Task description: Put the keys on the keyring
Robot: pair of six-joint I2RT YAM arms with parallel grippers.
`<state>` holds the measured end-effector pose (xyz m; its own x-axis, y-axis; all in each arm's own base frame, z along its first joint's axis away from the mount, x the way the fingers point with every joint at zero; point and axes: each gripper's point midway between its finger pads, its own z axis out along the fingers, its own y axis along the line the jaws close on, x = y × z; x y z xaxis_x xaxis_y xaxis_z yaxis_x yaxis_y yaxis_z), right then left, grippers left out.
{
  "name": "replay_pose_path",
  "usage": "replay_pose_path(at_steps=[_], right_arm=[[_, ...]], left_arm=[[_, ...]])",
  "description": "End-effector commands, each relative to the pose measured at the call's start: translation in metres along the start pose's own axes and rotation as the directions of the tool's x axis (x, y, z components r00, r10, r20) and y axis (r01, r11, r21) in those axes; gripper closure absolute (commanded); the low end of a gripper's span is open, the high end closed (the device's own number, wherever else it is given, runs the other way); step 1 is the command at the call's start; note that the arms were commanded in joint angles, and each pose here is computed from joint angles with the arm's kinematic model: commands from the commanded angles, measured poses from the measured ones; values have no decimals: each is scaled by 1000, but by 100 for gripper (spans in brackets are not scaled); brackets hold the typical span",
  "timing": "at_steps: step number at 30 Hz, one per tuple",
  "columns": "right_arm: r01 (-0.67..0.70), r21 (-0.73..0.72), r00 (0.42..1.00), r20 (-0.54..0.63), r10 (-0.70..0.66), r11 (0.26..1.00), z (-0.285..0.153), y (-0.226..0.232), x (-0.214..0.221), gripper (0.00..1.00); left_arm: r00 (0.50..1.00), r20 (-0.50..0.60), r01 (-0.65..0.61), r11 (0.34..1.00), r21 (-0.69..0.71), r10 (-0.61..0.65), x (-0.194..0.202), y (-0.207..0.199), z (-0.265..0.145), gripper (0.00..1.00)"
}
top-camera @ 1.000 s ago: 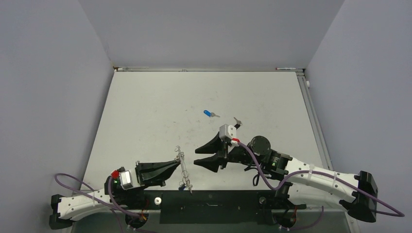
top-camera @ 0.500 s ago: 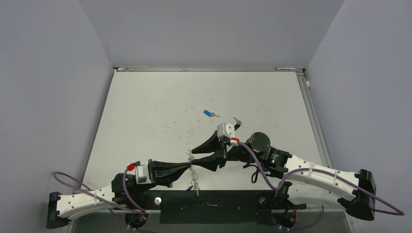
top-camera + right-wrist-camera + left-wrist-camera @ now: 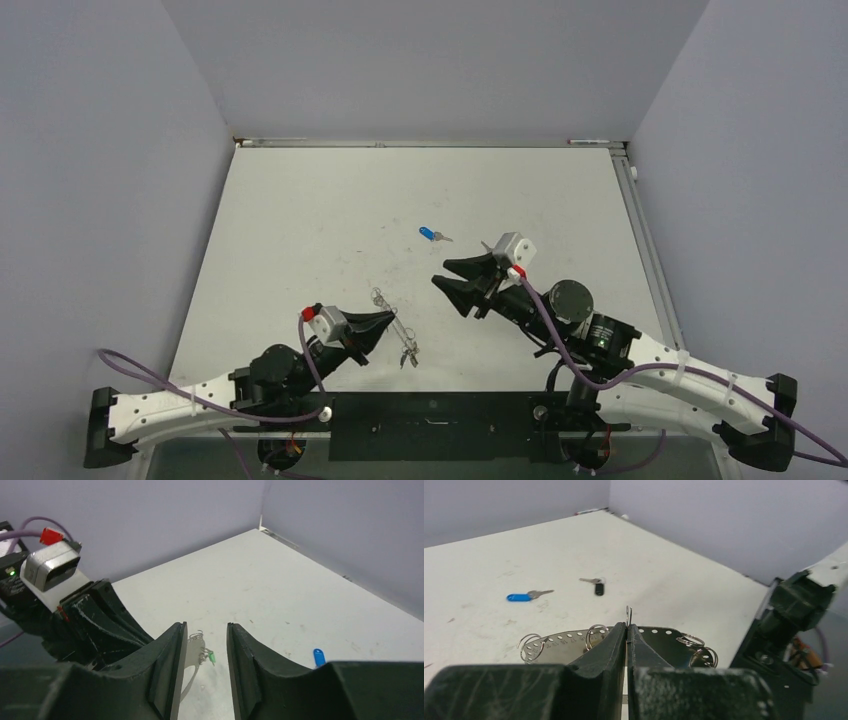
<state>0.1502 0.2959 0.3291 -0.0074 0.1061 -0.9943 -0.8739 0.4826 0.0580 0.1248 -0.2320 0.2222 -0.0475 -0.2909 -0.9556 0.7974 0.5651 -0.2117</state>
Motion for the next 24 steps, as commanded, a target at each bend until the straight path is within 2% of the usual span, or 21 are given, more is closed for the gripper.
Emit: replay_pose_path(at_steps=[1,6,10,12,14,17,24], right_arm=[[27,195,999,-40,-19,980,-2,-36,12,64],[35,270,996,-83,-13,962,3,-50,23,65],[42,319,994,-112,-6,947,9,-58,31,65],[48,321,992,-129,-7,946,13,-60,36,65],[58,319,988,-153,-9,946,19,-61,41,65],[75,315,984,-179,-19,946,24,-65,49,65],[7,319,978,-198,59,948,32,-94,70,64]], left_arm=[[995,18,-90,976,-198,96,-16,32,10,100],[978,-4,-203,948,-245,208,-14,41,16,100],[956,-3,-289,937,-194,294,-11,36,16,100],[941,50,-328,940,-98,334,-10,22,14,100],[916,167,-373,927,23,365,-13,1,7,100],[893,271,-386,921,51,359,-19,-4,-5,100],[892,273,-392,917,75,359,-14,-7,-6,100]])
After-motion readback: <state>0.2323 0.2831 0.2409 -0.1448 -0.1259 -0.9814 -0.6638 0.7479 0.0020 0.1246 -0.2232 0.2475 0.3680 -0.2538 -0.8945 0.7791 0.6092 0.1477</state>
